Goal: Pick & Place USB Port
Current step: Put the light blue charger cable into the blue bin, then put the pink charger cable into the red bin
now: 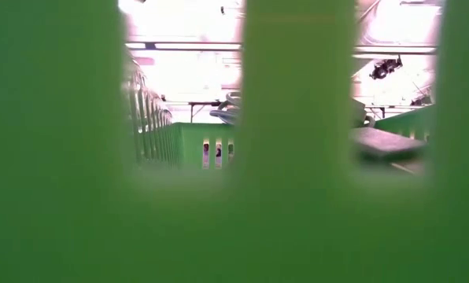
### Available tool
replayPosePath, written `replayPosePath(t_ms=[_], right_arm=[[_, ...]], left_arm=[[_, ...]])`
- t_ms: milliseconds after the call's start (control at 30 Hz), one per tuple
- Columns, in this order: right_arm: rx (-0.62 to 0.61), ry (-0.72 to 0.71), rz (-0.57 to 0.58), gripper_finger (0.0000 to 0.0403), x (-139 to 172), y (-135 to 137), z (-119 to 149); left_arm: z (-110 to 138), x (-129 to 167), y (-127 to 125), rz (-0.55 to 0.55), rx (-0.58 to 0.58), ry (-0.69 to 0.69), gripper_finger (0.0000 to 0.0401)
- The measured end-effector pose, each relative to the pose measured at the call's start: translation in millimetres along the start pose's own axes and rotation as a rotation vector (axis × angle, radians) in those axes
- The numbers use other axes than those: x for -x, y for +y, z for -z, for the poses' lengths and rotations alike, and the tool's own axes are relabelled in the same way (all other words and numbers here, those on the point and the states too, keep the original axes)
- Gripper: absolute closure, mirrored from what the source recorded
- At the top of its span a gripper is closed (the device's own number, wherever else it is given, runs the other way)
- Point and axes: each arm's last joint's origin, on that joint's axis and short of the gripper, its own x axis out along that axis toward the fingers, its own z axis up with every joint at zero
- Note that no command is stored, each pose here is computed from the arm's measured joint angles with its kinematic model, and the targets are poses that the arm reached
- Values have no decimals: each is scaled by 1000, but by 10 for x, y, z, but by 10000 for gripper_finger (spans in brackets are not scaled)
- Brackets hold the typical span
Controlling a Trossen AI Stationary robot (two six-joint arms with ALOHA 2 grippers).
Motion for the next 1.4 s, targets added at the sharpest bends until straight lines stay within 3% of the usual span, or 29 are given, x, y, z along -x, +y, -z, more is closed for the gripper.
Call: replayPosePath(t_ms=[267,433,600,733,867,1033,1167,1400], right_arm=[[-21,25,-12,270,97,12,-42],[-63,7,-74,263,356,-12,-139],[22,-179,-166,266,664,-30,-452],[134,-388,-167,266,893,-41,-862],[232,-527,-65,266,1073,-61,-1379],[169,-630,92,266,1267,-176,-2146],[91,-632,174,266,1366,-310,-2724],[-7,-452,231,265,1397,-666,-3556]], left_arm=[[3,-8,-19,30,2,16,320],[12,-31,-43,36,-38,29,320],[16,-51,-62,33,-75,32,320],[28,-64,-72,39,-120,46,320],[33,-60,-66,44,-148,53,320],[59,-59,-47,29,-195,75,320],[74,-57,-21,-19,-235,73,320],[198,-46,76,-102,-305,169,320]])
